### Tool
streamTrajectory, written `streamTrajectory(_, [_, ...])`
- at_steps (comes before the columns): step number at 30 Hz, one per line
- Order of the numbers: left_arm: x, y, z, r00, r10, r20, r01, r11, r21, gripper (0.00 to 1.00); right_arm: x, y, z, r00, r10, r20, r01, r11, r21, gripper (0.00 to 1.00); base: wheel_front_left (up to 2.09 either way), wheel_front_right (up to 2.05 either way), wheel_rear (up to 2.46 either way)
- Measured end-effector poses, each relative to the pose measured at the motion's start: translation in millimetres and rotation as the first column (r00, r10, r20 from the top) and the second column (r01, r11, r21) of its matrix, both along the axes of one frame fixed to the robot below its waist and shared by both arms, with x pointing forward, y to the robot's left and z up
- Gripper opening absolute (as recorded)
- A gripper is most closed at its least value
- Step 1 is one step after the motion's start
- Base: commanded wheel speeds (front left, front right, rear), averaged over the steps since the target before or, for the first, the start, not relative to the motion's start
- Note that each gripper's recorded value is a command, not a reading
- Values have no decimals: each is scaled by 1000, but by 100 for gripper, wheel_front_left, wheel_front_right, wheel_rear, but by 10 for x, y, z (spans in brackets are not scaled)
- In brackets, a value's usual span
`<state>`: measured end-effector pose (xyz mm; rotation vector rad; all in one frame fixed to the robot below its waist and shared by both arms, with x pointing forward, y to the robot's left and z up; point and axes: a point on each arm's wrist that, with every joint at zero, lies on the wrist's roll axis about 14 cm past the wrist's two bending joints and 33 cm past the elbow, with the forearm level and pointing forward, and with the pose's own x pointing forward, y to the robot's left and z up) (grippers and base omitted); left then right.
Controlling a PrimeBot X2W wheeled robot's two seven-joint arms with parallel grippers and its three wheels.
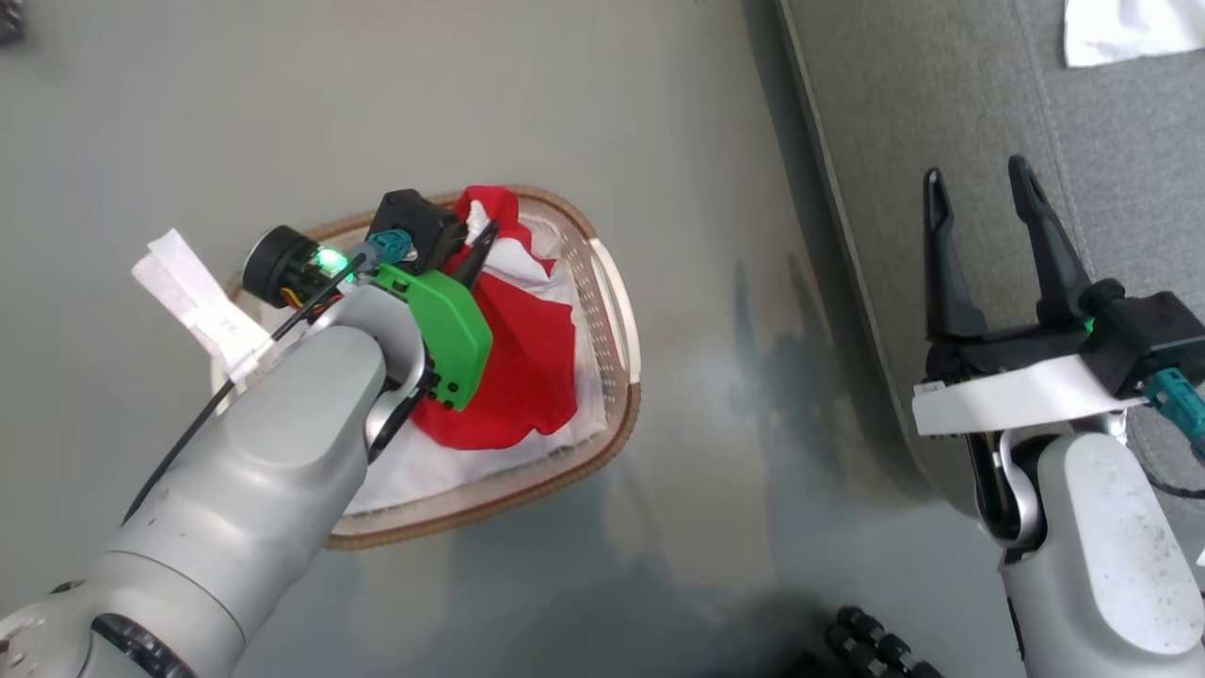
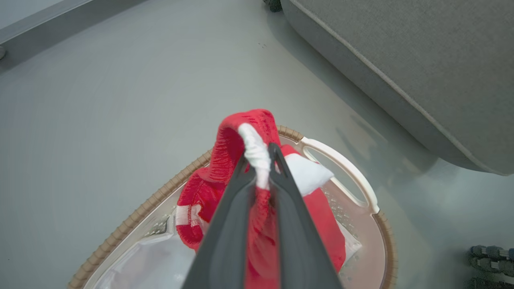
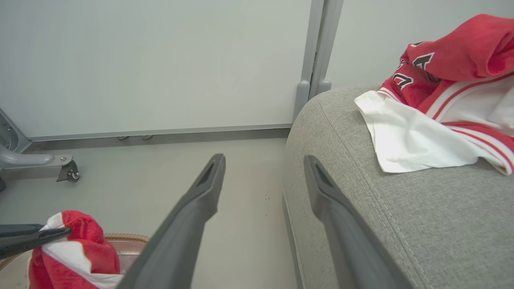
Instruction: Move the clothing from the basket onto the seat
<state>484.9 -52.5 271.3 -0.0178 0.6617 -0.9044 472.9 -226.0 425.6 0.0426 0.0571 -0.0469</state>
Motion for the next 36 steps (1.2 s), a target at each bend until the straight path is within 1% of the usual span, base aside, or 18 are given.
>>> streamTrajectory(6, [133,-44,774,989,32,142,-20,996,-87,0,-198,63,136,1000,7,4,-7,1000,7,100,0,0,0])
streamTrajectory(9, [235,-19,1231,972,53,231,-26,993,-117,0,-310,129,208,1000,19,9,-19,1000,23,100,0,0,0])
streamTrajectory(12, [241,-13,1665,951,61,302,-18,990,-142,0,-407,195,322,999,34,29,-35,999,29,100,0,0,0])
streamTrajectory(14, [224,-12,1986,933,62,355,-6,988,-157,0,-465,239,429,998,45,53,-46,998,33,100,0,0,0])
streamTrajectory(15, [195,-25,2286,914,69,399,5,983,-181,0,-514,285,529,995,56,76,-59,998,36,100,0,0,0])
streamTrajectory(16, [168,-24,2440,903,71,424,12,982,-189,0,-543,317,590,994,64,92,-68,997,38,100,0,0,0])
streamTrajectory(23, [38,108,3265,826,123,550,6,974,-226,0,-718,532,968,974,121,189,-132,990,48,100,0,0,0])
streamTrajectory(30, [-147,120,3905,749,133,650,38,969,-242,0,-856,724,1294,945,175,277,-192,981,37,100,0,0,0])
streamTrajectory(34, [-213,120,4085,726,138,673,48,967,-249,0,-898,915,1418,923,228,310,-251,967,36,100,0,0,0])
streamTrajectory(36, [-235,125,4124,721,139,679,49,967,-250,0,-901,1110,1508,900,284,331,-308,951,21,100,0,0,0])
